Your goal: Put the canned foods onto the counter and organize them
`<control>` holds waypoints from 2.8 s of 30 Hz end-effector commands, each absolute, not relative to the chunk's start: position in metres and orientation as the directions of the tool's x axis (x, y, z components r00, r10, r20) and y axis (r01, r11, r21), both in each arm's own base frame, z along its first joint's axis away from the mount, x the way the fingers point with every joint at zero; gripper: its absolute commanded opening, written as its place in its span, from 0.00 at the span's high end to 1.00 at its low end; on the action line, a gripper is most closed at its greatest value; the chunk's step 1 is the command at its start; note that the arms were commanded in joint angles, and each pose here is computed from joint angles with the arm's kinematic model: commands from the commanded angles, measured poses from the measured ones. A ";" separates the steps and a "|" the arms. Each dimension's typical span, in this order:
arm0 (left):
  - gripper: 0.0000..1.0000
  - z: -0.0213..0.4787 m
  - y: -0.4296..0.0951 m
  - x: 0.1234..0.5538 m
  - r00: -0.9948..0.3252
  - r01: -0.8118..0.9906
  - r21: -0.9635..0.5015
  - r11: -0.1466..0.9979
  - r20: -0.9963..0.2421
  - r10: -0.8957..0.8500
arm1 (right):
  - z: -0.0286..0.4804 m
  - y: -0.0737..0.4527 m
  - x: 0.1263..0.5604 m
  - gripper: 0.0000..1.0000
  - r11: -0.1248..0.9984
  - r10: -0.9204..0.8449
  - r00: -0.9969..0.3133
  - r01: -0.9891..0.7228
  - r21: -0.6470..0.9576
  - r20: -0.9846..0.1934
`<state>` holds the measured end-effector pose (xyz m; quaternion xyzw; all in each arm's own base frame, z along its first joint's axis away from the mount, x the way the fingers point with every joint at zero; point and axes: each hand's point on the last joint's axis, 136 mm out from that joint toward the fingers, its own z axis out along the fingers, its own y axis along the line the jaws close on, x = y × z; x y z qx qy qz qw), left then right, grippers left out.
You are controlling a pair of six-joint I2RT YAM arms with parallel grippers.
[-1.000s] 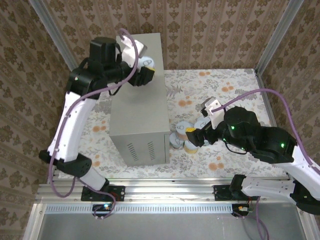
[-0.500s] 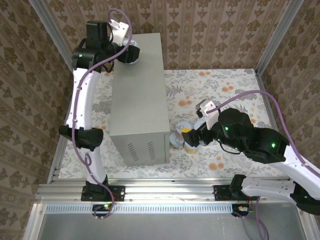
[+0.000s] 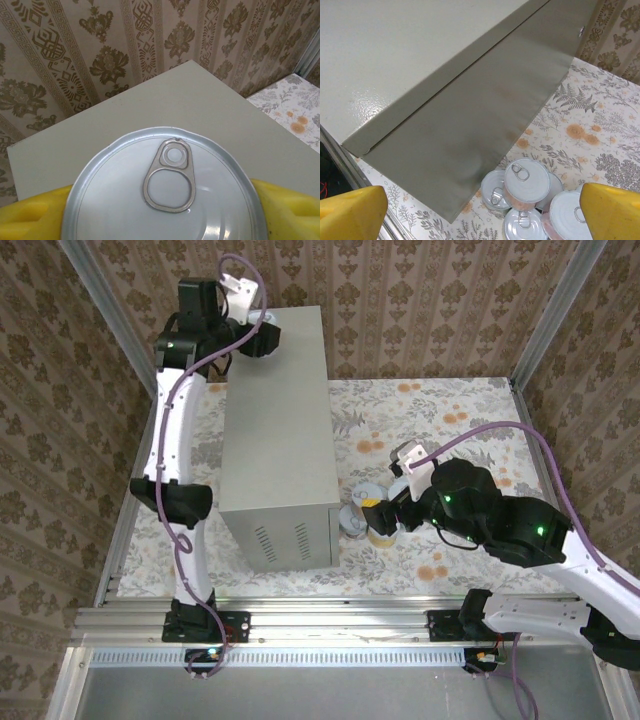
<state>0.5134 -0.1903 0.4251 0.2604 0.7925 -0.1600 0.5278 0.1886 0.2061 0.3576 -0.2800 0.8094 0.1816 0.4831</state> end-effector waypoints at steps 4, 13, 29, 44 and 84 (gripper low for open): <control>0.21 0.452 -0.187 0.519 -0.219 0.592 0.039 0.805 -0.953 0.207 | 0.359 0.205 0.189 0.00 0.791 -0.236 -0.392 -0.609 0.058 -0.889; 0.00 0.479 -0.183 0.503 -0.173 0.610 0.027 0.792 -0.971 0.166 | 0.350 0.207 0.189 0.00 0.799 -0.211 -0.419 -0.594 0.091 -0.883; 0.00 0.478 -0.156 0.388 -0.335 0.569 -0.061 0.820 -0.928 0.164 | 0.294 0.195 0.209 0.00 0.905 -0.196 -0.544 -0.420 0.063 -0.816; 0.00 0.465 -0.185 0.236 -0.335 0.737 -0.138 0.662 -0.925 0.181 | 0.215 0.117 0.230 0.02 0.996 0.018 -0.733 -0.047 0.077 -0.680; 0.00 0.435 -0.192 0.221 -0.374 0.771 -0.168 0.614 -0.900 0.224 | 0.121 0.126 0.291 0.17 0.995 -0.021 -0.823 -0.072 0.068 -0.568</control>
